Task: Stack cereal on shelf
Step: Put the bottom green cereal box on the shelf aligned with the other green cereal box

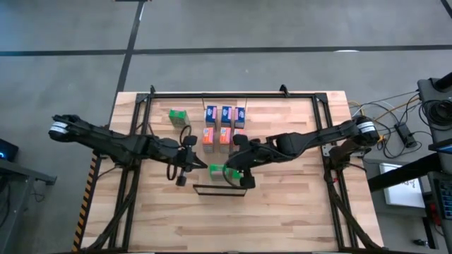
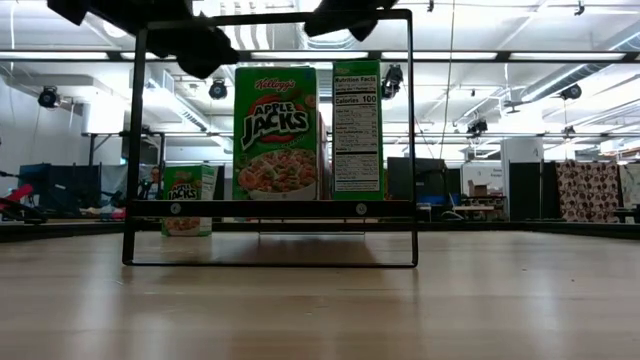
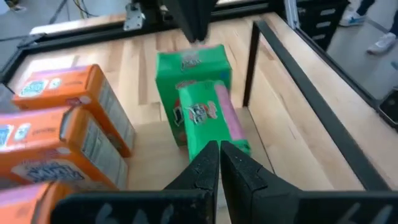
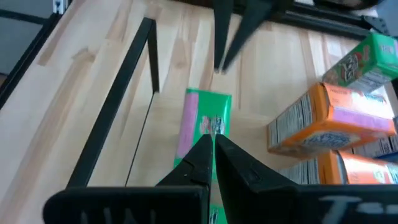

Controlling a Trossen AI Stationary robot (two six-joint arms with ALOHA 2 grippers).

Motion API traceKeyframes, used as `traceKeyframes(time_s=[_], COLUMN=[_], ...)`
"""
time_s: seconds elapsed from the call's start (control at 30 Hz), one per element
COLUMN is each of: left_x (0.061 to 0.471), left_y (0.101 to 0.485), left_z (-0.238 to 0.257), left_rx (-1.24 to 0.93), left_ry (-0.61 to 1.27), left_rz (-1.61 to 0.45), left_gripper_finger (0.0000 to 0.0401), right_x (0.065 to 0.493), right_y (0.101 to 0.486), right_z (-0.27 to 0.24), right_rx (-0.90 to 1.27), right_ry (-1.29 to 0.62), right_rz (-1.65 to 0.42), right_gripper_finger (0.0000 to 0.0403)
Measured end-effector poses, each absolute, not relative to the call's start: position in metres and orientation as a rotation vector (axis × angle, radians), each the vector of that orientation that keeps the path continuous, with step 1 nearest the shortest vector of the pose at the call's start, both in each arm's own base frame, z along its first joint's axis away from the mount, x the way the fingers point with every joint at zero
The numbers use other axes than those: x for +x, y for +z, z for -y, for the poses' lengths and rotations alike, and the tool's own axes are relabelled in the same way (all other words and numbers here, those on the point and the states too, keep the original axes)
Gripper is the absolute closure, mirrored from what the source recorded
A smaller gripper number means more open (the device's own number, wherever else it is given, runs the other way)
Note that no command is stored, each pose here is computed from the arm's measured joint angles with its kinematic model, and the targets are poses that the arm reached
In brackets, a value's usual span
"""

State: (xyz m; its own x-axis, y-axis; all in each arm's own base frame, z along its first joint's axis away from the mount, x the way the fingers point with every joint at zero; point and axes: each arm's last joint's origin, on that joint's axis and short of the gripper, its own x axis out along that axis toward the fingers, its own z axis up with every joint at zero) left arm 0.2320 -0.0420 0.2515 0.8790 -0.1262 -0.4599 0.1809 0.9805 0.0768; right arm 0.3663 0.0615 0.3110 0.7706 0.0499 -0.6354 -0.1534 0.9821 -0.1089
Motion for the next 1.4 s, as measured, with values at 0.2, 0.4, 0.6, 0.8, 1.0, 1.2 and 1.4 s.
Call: traceKeyframes(time_s=[0.2, 0.4, 0.6, 0.8, 1.0, 1.2, 1.4], left_x=[0.241, 0.246, 0.249, 0.249, 0.248, 0.247, 0.245], left_y=[0.245, 0.238, 0.236, 0.236, 0.237, 0.238, 0.242], left_z=[0.044, 0.045, 0.045, 0.045, 0.042, 0.042, 0.042], left_rx=[0.117, 0.120, 0.120, 0.124, 0.160, 0.173, 0.186], left_ry=[-0.156, -0.156, -0.155, -0.148, -0.086, -0.081, -0.084], left_rz=[-0.469, -0.498, -0.497, -0.498, -0.495, -0.492, -0.479], left_gripper_finger=[0.0401, 0.0401, 0.0401, 0.0401, 0.0401, 0.0401, 0.0401], right_x=[0.377, 0.380, 0.381, 0.385, 0.388, 0.388, 0.387], right_y=[0.300, 0.295, 0.295, 0.289, 0.282, 0.282, 0.282], right_z=[-0.061, -0.057, -0.049, -0.047, -0.048, -0.048, -0.049], right_rx=[-0.211, -0.218, -0.207, -0.210, -0.213, -0.212, -0.207], right_ry=[0.102, 0.094, 0.072, 0.070, 0.073, 0.074, 0.092], right_rz=[-0.679, -0.694, -0.696, -0.716, -0.737, -0.737, -0.737], right_gripper_finger=[0.0394, 0.0394, 0.0394, 0.0394, 0.0394, 0.0394, 0.0394])
